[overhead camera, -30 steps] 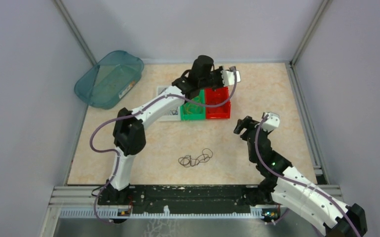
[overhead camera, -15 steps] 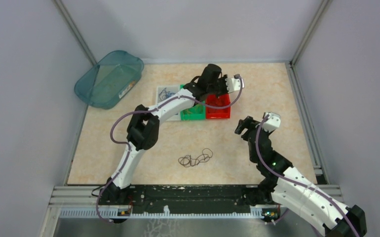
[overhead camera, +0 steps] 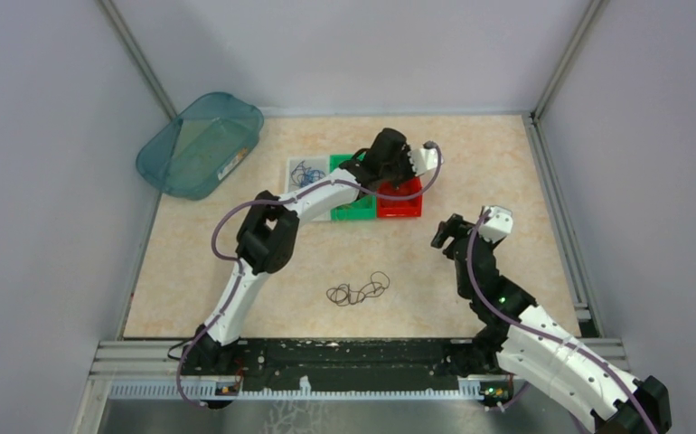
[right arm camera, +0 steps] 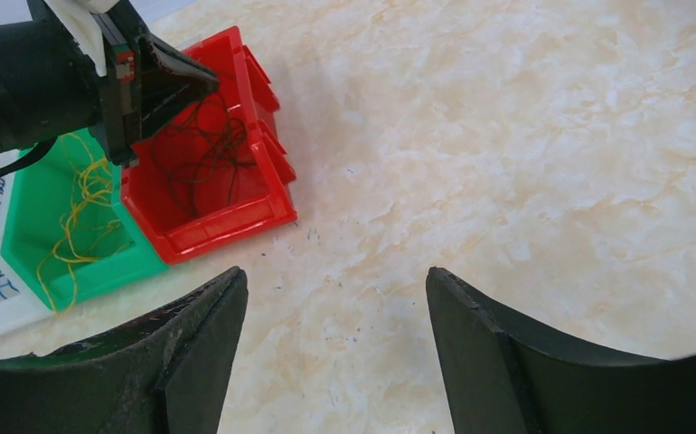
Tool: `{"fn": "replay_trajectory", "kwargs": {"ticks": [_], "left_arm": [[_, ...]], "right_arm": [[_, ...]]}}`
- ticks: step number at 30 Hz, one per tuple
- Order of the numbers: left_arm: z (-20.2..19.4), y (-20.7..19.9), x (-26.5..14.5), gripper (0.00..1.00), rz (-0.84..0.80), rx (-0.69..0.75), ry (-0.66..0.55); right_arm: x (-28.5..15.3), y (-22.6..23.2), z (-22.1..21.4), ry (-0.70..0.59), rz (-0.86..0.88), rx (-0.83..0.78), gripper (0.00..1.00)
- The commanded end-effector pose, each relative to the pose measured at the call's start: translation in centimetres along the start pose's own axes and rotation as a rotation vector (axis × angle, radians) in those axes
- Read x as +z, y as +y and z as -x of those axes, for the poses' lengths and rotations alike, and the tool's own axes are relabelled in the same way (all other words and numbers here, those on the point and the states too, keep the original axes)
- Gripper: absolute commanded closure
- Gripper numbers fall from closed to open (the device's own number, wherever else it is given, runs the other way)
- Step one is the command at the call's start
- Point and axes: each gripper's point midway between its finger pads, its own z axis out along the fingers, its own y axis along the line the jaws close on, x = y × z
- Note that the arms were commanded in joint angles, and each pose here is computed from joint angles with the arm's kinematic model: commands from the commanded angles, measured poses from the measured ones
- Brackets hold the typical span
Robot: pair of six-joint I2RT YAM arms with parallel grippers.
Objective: Untangle the cables
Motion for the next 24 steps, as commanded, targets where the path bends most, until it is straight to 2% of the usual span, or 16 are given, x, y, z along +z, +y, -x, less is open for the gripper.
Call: {"fn": "replay_trajectory", "kwargs": {"ticks": [1, 3, 6, 7, 10, 13, 15, 17, 19, 24], "left_arm": [[-3.2, -1.0, 1.2, 0.97, 0.004, -0.081, 0.065], [-3.2, -1.0, 1.2, 0.95, 0.000, -0.104, 0.061], [-3.3, -1.5, 1.1, 0.77, -0.023, -0.115, 0.060], [-3.5, -1.7, 1.1, 0.69, -0.027, -0.119, 0.066], [-3.8, -2.1, 0.9, 0.39, -0.054, -0.123, 0.083], [-2.1, -2.0, -0.4, 0.21, -0.104, -0.144, 0.068], [0.3, -1.9, -2.1, 0.13, -0.165, -0.155, 0.030], [2.8, -1.8, -4.2, 0.11, -0.231, -0.158, -0.009], [5.9, -1.5, -7.0, 0.01, -0.298, -0.162, -0.069], [11.5, -1.4, -14.5, 0.00, -0.415, -0.126, -0.180]], "right_arm": [[-0.2, 0.7, 2.3, -0.028, 0.002, -0.002, 0.27], [-0.3, 0.7, 2.5, -0.029, 0.003, -0.003, 0.27], [-0.3, 0.9, 2.4, -0.022, 0.006, 0.008, 0.27], [-0.2, 0.9, 2.4, -0.019, 0.007, 0.009, 0.27], [-0.3, 0.9, 2.3, -0.016, 0.005, 0.009, 0.27], [-0.4, 1.4, 3.0, -0.029, 0.027, -0.004, 0.27], [-0.4, 1.9, 3.9, -0.046, 0.049, -0.021, 0.27], [-0.6, 2.3, 4.6, -0.057, 0.065, -0.031, 0.27], [-0.8, 2.8, 5.1, -0.061, 0.092, -0.039, 0.26], [-1.5, 4.3, 5.6, -0.052, 0.179, -0.061, 0.24]]}}
